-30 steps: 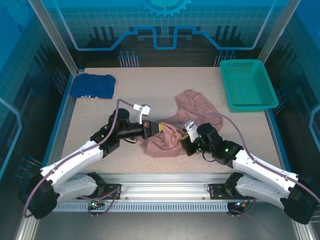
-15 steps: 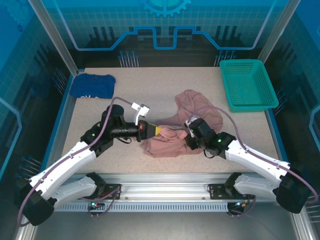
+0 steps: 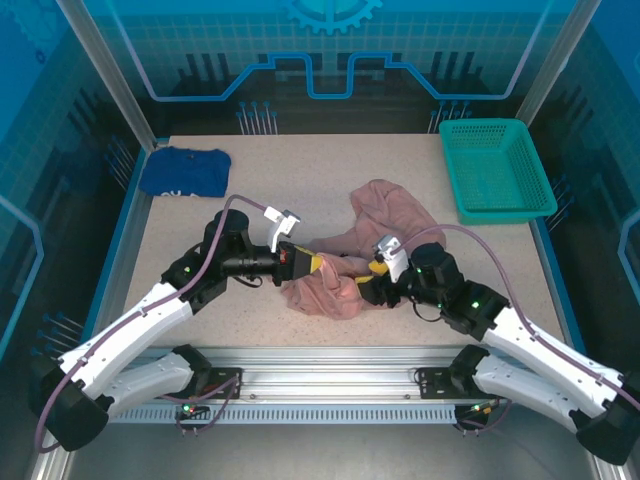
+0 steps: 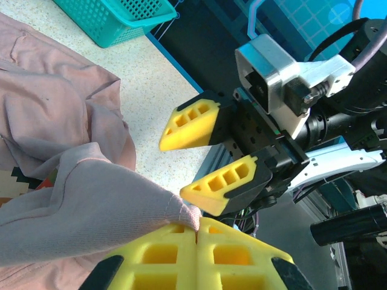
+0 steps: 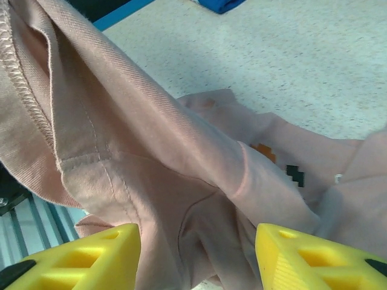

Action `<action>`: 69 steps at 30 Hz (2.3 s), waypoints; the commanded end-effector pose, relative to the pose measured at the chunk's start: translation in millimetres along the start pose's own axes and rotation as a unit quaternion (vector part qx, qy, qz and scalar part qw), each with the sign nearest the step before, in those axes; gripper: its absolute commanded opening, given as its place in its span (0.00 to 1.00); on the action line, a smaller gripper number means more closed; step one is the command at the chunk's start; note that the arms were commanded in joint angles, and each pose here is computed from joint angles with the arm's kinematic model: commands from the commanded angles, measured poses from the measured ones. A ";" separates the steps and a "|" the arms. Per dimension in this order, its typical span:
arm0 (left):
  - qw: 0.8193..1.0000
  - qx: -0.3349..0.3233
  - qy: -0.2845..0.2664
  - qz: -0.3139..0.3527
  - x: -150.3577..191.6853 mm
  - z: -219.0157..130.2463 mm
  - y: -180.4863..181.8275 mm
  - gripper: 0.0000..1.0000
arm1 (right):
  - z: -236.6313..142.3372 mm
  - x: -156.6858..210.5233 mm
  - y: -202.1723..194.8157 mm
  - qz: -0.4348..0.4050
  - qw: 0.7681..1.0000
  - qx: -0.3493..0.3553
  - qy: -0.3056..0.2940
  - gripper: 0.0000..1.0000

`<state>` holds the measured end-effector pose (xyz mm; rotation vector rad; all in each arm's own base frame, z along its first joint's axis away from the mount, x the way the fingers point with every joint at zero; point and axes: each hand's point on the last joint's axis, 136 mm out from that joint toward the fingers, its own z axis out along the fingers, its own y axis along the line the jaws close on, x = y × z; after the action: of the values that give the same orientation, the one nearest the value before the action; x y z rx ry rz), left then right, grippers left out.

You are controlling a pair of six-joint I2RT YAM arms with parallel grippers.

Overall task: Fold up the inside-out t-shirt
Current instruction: Adjust the T-shirt at the center of the table.

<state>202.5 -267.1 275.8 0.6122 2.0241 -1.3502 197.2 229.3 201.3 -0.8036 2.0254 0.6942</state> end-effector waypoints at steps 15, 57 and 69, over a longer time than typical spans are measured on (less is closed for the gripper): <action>1.000 0.001 -0.011 -0.004 -11.9 3.2 0.7 0.00 | 36.1 -34.8 42.9 -0.073 0.996 -0.040 -0.016 0.44; 0.998 -0.036 -0.051 0.001 -27.7 -1.9 9.0 0.00 | -0.1 -36.7 32.6 -0.075 0.995 -0.059 -0.003 0.53; 0.998 -0.034 -0.046 0.003 -24.1 -1.1 9.8 0.00 | 21.7 -45.6 43.8 -0.089 0.992 -0.091 0.008 0.36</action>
<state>228.3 -262.5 280.2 0.4962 2.0089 -1.2526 197.3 273.0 215.7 -1.0605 1.9836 0.7314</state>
